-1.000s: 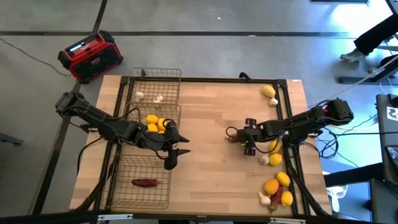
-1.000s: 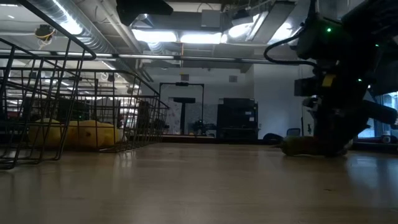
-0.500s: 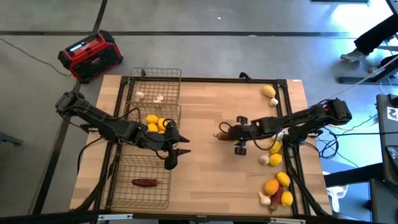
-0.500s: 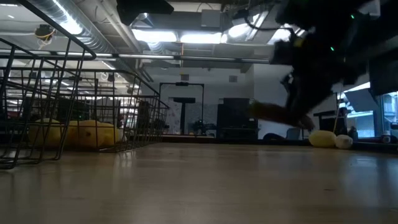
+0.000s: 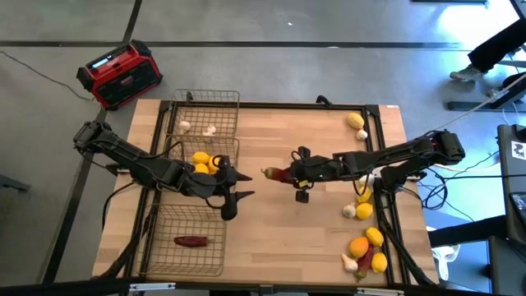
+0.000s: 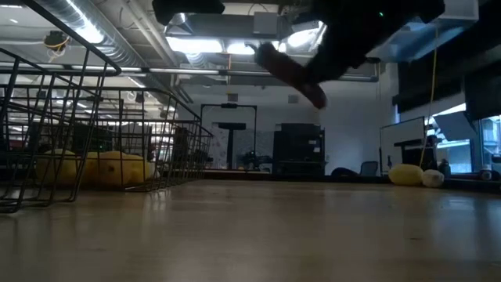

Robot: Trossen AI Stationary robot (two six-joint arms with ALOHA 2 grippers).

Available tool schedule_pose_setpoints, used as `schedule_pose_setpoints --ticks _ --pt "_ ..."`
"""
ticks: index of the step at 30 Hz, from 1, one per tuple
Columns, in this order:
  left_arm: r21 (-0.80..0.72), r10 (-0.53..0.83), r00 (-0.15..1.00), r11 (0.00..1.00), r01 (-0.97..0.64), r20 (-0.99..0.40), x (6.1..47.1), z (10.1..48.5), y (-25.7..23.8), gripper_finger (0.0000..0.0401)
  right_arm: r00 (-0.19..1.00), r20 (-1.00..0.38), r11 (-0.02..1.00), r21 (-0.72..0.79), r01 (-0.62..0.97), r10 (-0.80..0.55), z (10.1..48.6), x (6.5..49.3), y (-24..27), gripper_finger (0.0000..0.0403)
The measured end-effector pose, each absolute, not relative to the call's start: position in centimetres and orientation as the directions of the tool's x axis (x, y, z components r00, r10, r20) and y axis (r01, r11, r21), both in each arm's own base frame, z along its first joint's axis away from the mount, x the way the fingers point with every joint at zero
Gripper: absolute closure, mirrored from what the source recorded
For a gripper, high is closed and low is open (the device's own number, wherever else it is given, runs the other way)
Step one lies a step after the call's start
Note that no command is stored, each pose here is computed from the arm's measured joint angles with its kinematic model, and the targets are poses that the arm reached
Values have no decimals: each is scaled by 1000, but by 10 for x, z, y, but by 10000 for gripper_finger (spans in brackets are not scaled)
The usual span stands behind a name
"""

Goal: Sort produce into baskets
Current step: Put the chili pepper in the bottom wire basket

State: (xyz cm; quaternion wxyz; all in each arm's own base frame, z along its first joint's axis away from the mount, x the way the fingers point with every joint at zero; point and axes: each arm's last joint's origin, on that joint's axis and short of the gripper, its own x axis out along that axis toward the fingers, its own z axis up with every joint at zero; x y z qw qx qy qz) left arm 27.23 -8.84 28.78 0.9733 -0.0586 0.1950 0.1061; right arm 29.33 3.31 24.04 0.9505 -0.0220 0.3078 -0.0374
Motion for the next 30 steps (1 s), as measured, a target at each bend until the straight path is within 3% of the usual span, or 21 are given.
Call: schedule_pose_setpoints --ticks 15,30 --pt "-99 263 903 945 -313 -340 287 282 -84 203 959 -280 998 -56 37 -51 270 308 36 277" --pt "-118 309 925 933 -339 -221 307 280 -82 203 970 -241 997 -80 -6 -14 274 306 54 277"
